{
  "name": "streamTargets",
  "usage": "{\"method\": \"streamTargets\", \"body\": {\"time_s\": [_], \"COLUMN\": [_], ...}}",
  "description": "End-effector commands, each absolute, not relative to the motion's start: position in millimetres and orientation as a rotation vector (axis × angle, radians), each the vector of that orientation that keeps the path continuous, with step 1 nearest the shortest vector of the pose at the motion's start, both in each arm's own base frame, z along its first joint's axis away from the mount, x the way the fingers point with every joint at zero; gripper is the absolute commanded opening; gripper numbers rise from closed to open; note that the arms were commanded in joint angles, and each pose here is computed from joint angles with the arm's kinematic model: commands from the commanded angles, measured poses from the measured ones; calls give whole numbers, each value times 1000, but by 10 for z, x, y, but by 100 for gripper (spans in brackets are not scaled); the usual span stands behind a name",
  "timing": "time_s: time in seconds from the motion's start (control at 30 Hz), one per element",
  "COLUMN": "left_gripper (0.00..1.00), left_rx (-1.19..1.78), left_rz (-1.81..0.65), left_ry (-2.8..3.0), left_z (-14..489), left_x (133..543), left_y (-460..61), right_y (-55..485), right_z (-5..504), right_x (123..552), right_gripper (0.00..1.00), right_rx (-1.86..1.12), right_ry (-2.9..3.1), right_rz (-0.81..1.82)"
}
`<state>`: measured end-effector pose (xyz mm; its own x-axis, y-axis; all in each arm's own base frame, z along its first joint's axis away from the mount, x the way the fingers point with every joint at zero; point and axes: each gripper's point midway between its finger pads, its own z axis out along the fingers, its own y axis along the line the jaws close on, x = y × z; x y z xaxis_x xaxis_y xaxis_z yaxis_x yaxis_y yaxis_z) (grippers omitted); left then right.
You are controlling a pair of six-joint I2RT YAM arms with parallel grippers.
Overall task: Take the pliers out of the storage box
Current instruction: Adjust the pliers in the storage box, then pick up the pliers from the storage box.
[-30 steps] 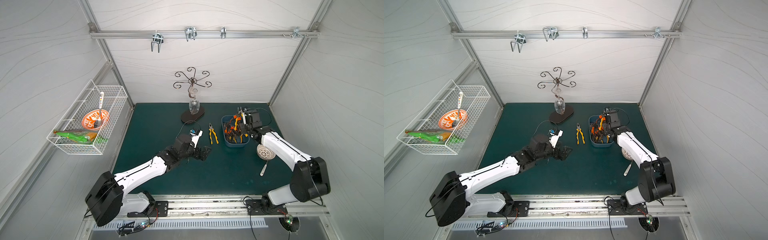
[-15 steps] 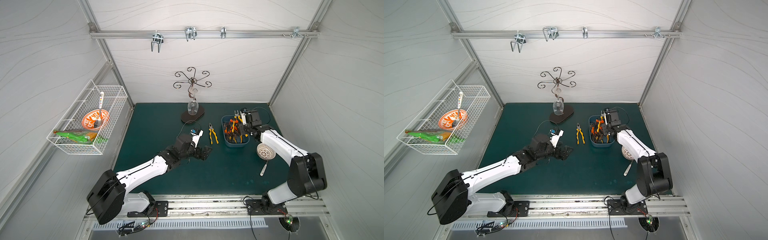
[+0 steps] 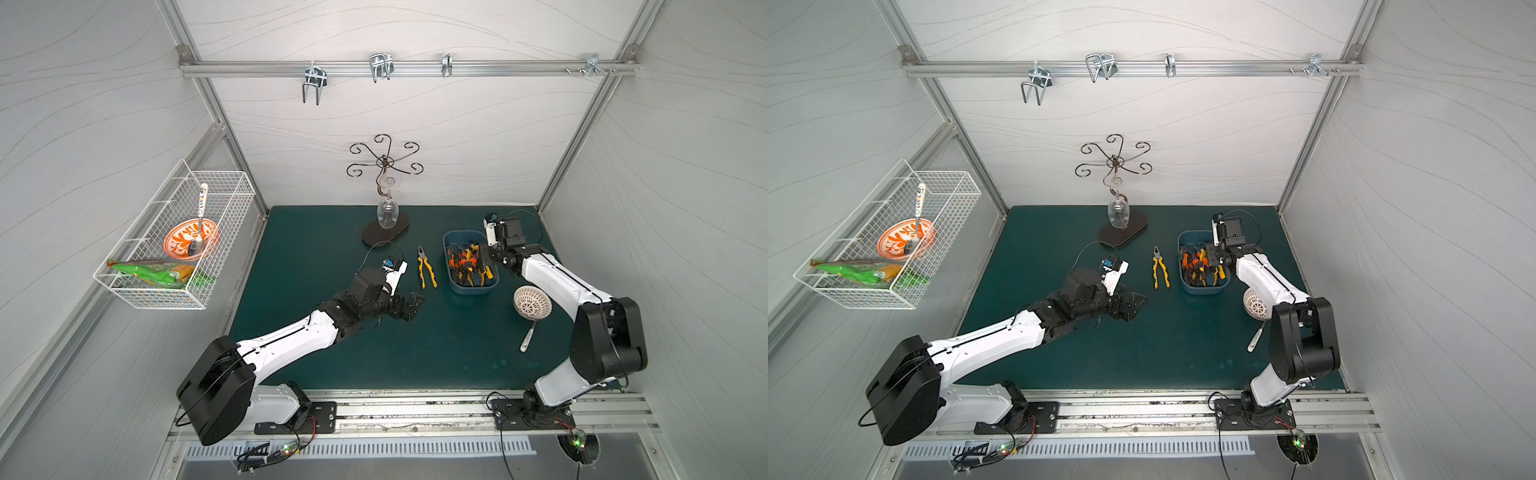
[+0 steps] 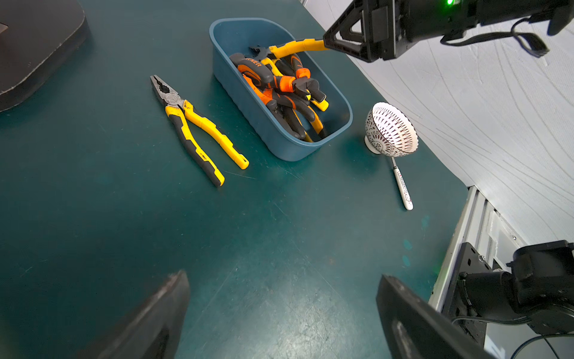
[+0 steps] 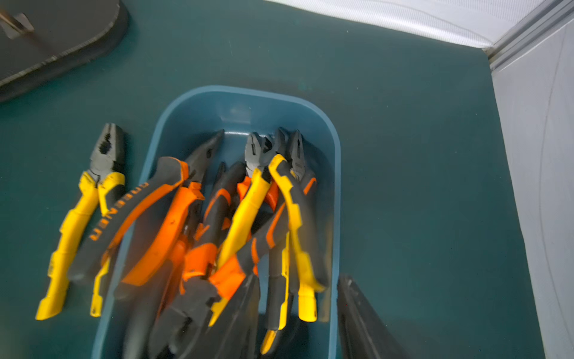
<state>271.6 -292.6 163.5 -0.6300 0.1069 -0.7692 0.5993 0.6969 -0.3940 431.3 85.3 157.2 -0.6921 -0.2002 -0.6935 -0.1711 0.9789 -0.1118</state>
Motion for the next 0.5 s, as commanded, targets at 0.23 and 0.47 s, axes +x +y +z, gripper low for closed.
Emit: {"method": "streamTargets", "body": {"time_s": [0.23,0.47], "left_gripper": [100,100], "left_rx": [551,553], "left_rz": [-895,-895], "left_ry": [2064,2068], "left_z": [1939,1936], "left_x": [2808,2810], "left_y": [-3070,-3054], "right_y": [848,926], "right_z": [1499,1152], "right_x": [4520,4650], "right_gripper": [61,54], "right_rx": [-323,-465], "right_ry": [2523,2706], "right_rz": [-1,5]}}
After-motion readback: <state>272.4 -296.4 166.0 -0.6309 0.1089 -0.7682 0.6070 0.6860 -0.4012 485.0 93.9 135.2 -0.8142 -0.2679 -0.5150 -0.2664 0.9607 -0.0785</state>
